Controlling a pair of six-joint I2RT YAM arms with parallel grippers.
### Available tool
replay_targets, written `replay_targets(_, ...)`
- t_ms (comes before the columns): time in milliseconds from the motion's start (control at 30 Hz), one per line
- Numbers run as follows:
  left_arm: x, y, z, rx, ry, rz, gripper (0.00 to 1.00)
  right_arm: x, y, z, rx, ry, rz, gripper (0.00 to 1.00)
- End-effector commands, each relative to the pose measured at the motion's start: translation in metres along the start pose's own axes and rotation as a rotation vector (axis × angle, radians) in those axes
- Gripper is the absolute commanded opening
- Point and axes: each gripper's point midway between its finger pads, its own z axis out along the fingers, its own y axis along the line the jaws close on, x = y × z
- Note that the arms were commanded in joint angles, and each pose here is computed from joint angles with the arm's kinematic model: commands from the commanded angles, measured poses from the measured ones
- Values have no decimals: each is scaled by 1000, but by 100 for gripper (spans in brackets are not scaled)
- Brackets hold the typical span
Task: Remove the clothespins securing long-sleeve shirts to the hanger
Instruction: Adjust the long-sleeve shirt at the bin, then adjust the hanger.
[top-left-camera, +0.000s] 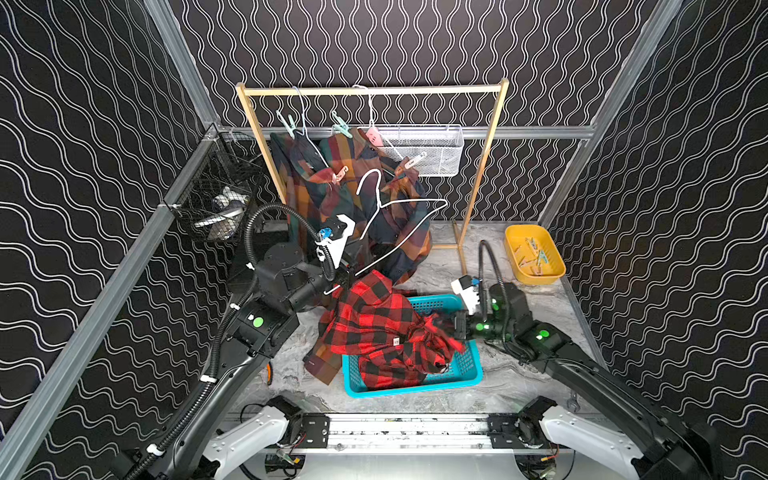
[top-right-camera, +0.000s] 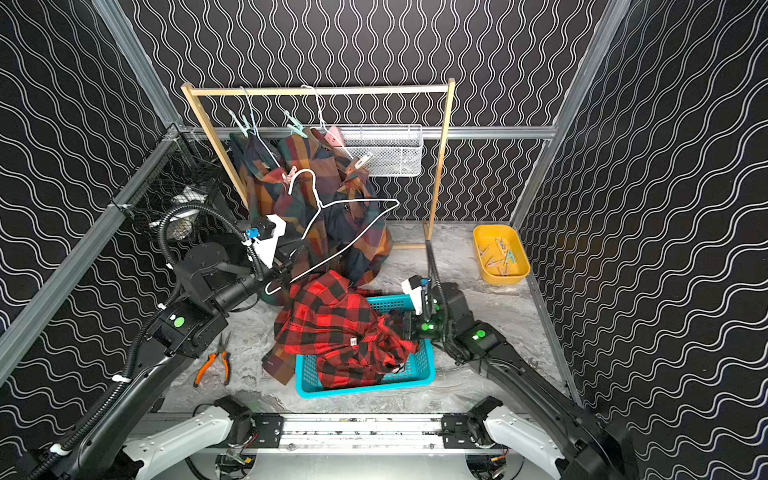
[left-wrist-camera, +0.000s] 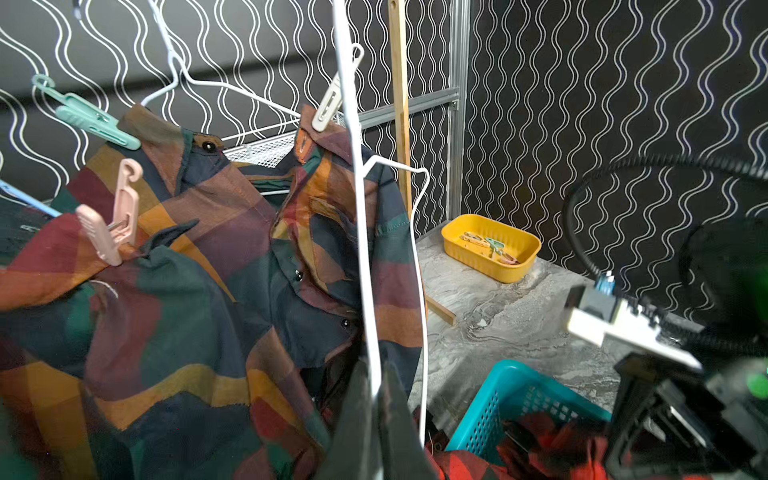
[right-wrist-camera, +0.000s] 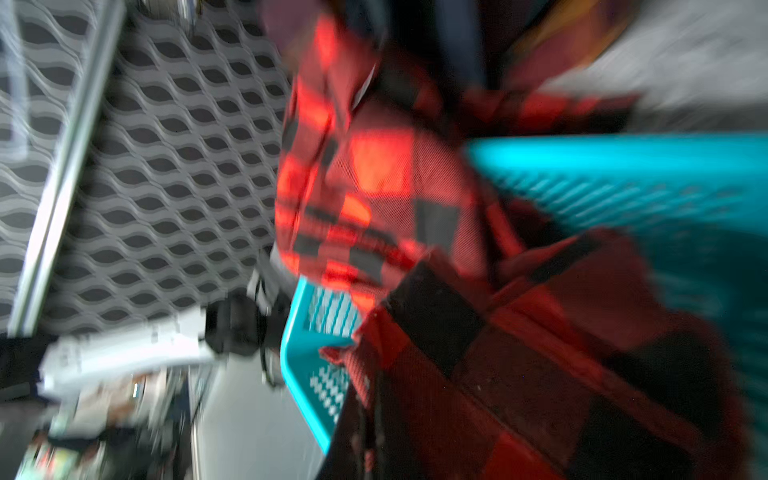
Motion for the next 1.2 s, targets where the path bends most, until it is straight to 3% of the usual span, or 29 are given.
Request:
replay_targets(0, -7, 0, -1, 52, -26, -57, 0, 14, -13, 24, 55, 46, -41, 10)
replay_targets(33, -7, 2, -2, 67, -28, -73, 0, 20, -17, 30, 59, 68, -32, 23)
replay_targets(167, -5, -3, -3, 185, -19, -98, 0, 9, -11, 16, 66, 18, -82, 49)
replay_targets(467, 7, -20, -1, 415, 53, -53, 0, -71, 33, -98, 25, -288, -277, 74)
replay_targets(633, 14, -25, 2, 530, 98, -33, 0, -109, 59, -140, 74, -458, -451, 76)
replay_targets(833, 15, -22, 3, 575, 106, -2, 0, -146, 105, -166, 31, -530, -684, 75)
replay_targets(1000, 16, -25, -1, 617, 104, -6, 0, -172, 104, -162, 71, -531, -798, 75)
replay_targets(1167, 17, -27, -4, 636, 110, -3, 0, -186, 106, -153, -3, -499, -880, 75)
